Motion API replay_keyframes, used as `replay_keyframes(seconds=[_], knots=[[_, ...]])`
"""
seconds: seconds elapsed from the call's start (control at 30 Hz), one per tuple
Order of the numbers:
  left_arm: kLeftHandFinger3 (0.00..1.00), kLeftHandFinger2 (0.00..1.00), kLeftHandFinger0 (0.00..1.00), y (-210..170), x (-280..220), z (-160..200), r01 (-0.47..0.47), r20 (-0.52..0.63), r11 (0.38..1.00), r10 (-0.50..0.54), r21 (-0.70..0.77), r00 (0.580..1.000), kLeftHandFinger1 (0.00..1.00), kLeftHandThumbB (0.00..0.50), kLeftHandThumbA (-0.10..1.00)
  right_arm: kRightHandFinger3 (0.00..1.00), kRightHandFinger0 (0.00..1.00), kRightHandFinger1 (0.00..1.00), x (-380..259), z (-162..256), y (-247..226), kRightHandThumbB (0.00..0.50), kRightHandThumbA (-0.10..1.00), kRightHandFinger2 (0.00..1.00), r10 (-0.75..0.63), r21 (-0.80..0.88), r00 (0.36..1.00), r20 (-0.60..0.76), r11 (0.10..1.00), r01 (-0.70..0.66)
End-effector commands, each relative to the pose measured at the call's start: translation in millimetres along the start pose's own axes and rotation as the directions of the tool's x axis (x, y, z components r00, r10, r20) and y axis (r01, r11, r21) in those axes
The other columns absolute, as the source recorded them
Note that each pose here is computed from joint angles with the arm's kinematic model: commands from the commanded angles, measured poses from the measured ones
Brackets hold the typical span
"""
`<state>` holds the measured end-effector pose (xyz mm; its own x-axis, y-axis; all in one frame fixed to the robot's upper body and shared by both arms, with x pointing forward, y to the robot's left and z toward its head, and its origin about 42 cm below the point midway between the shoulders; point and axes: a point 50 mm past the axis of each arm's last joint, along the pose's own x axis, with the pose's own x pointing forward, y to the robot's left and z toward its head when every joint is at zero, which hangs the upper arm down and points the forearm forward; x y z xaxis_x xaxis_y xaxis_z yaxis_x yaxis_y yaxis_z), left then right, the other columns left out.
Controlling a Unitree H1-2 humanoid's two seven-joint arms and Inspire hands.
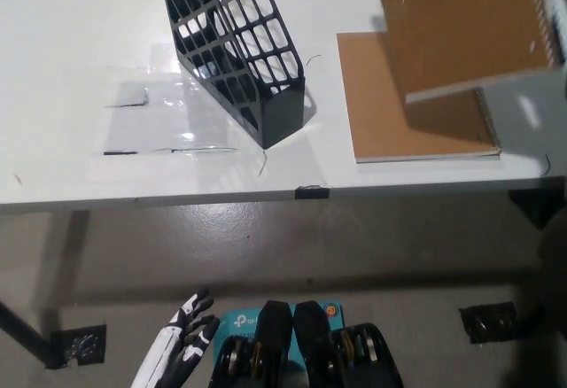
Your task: Use the right hand to pick up a book from the book holder on the left side and put it on another book on the right side
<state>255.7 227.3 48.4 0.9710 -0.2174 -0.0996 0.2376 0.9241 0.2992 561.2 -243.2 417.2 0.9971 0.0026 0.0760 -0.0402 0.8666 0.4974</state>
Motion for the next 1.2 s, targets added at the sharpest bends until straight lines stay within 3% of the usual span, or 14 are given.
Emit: replay_keyframes(seconds=[0.0,0.13,0.27,0.3,0.33,0.37,0.43,0.63,0.8,0.87,0.97,1.17], knots=[[0.99,0.95,0.82,-1,-4,3,-0.003,0.035,1.0,0.004,-0.012,0.999,0.88,0.094,0.88,1.0,0.0,0.32,9,-8,17,0.075,-0.1,0.78,0.078,0.051,0.997,0.009,0.996,-0.078],[0.99,0.94,0.81,-3,-4,4,-0.002,0.042,1.0,0.002,-0.016,0.999,0.88,0.092,0.88,1.0,0.0,0.25,16,-45,1,0.067,-0.1,0.8,0.052,0.067,0.997,-0.053,0.997,-0.048],[0.98,0.93,0.8,-3,-3,5,-0.012,0.05,1.0,0.013,-0.018,0.999,0.87,0.09,0.87,1.0,0.0,0.25,22,-67,-6,0.093,-0.1,0.85,0.006,0.042,0.996,-0.093,0.999,-0.002],[0.98,0.93,0.8,-2,-2,5,-0.013,0.054,1.0,0.014,-0.017,0.998,0.87,0.097,0.87,0.77,0.0,0.3,22,-70,-8,0.104,-0.1,0.87,-0.006,0.03,0.995,-0.103,1.0,0.009],[0.98,0.93,0.8,-2,-2,5,-0.012,0.056,1.0,0.013,-0.014,0.998,0.87,0.098,0.87,0.92,0.0,0.37,23,-73,-11,0.097,-0.1,0.88,-0.015,0.02,0.994,-0.11,1.0,0.018],[0.98,0.94,0.81,-3,-2,5,-0.01,0.053,1.0,0.011,-0.017,0.999,0.88,0.097,0.87,1.0,0.0,0.4,24,-76,-15,0.106,-0.1,0.89,-0.025,-0.013,0.993,-0.112,1.0,0.023],[0.99,0.94,0.81,-2,-2,5,-0.007,0.058,1.0,0.007,-0.008,0.998,0.89,0.083,0.88,1.0,0.0,0.43,24,-81,-23,0.101,-0.1,0.85,-0.046,-0.047,0.993,-0.105,0.998,0.042],[0.99,0.96,0.82,-1,-2,7,-0.008,0.055,1.0,0.008,-0.004,0.998,0.9,0.106,0.89,1.0,0.0,0.34,26,-84,-41,0.098,-0.1,0.77,-0.131,-0.122,0.988,-0.086,0.985,0.12],[0.98,0.95,0.82,-1,-1,6,-0.008,0.062,1.0,0.008,-0.007,0.998,0.89,0.088,0.89,0.99,0.0,0.39,27,-74,-50,0.078,-0.1,0.78,-0.164,-0.182,0.984,-0.063,0.972,0.151],[0.98,0.95,0.82,-1,-3,5,-0.009,0.06,1.0,0.009,-0.008,0.998,0.89,0.087,0.89,0.93,0.0,0.4,28,-71,-53,0.087,-0.1,0.8,-0.177,-0.181,0.982,-0.061,0.97,0.164],[0.98,0.95,0.82,-3,-4,5,-0.007,0.056,1.0,0.007,-0.003,0.998,0.9,0.083,0.89,1.0,0.0,0.42,30,-59,-54,0.068,-0.1,0.85,-0.188,-0.161,0.981,-0.042,0.97,0.179],[0.99,0.95,0.82,-3,-4,6,-0.009,0.054,1.0,0.009,-0.006,0.998,0.9,0.082,0.88,1.0,0.0,0.47,37,-15,-46,0.105,-0.1,0.89,-0.182,-0.13,0.983,0.017,0.975,0.183]])
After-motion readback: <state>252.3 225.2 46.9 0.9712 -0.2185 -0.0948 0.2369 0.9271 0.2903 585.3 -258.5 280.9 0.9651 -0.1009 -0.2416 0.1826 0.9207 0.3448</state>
